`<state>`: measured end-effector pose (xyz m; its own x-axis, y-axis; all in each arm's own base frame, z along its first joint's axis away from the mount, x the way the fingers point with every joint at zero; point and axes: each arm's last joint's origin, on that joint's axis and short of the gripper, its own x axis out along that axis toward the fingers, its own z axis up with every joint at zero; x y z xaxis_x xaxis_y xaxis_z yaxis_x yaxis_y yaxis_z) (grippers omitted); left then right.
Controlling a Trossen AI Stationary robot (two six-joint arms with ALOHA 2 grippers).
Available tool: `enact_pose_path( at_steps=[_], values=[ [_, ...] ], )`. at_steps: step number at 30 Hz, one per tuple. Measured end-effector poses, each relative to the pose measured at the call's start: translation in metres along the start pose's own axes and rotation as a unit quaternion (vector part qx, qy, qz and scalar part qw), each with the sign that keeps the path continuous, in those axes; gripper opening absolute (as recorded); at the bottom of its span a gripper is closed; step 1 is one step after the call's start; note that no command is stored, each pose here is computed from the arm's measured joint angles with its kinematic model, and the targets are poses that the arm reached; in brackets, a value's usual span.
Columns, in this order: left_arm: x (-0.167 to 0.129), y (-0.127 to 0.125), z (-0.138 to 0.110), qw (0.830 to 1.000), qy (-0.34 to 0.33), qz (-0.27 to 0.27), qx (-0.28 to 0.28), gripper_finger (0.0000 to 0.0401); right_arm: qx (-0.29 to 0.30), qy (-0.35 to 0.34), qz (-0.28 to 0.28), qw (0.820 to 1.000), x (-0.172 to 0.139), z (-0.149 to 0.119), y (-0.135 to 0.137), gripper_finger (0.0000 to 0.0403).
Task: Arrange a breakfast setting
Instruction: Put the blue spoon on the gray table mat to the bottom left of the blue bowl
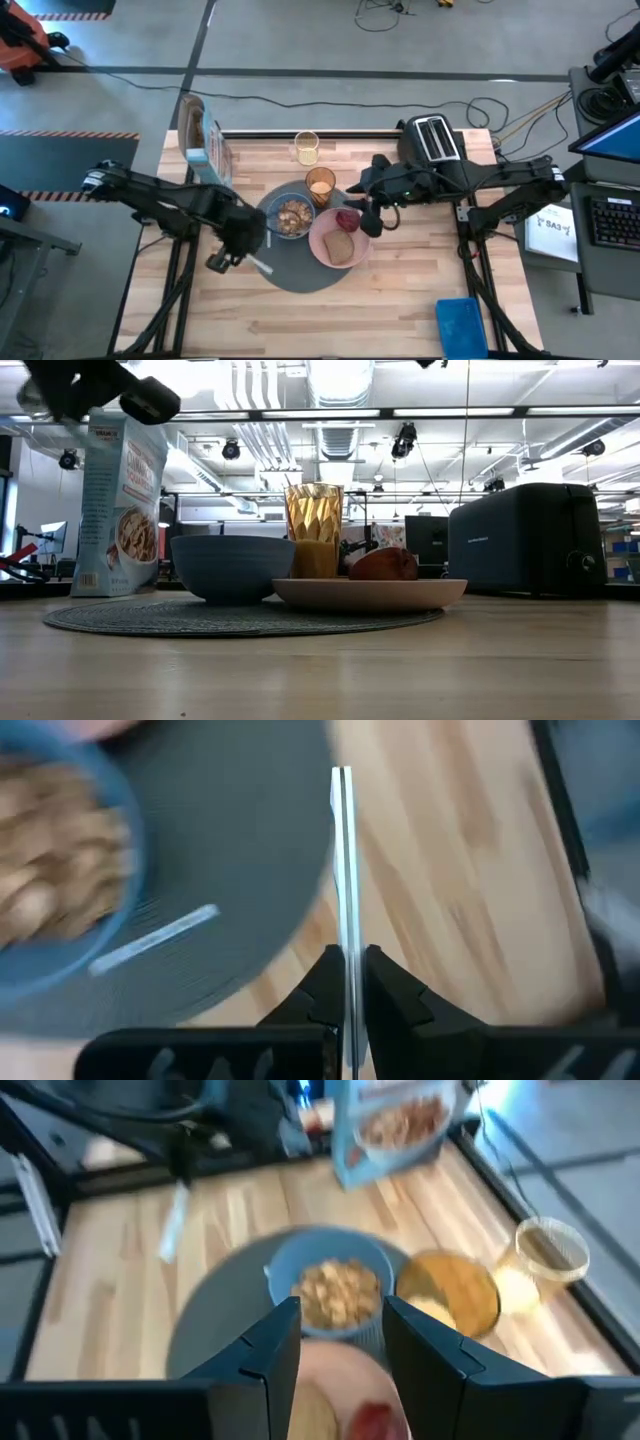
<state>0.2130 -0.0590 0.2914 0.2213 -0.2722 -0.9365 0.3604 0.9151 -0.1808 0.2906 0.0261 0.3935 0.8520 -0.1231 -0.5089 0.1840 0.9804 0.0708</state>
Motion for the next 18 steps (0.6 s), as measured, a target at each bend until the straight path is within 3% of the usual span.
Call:
enact_pose_path(
  at_steps=[5,9,14,18],
  values=[
    [0.011,0.003,0.002,0.985,0.023,-0.04,0.165,0.0002,0.005,0.028,-0.015,0.999,0.004,-0.006,-0.001,0.0133],
    [0.021,0.012,0.0,0.969,0.033,-0.048,0.24,0.0003,0.009,0.041,-0.019,0.999,0.01,-0.009,0.0,0.013],
    [0.039,0.02,-0.008,0.93,0.019,-0.098,0.353,0.0009,-0.004,0.057,-0.023,0.998,0.018,-0.012,0.0,0.0133],
    [0.051,0.033,-0.013,0.915,0.022,-0.097,0.392,0.0011,-0.005,0.06,-0.024,0.998,0.021,-0.013,0.001,0.0134]
  ],
)
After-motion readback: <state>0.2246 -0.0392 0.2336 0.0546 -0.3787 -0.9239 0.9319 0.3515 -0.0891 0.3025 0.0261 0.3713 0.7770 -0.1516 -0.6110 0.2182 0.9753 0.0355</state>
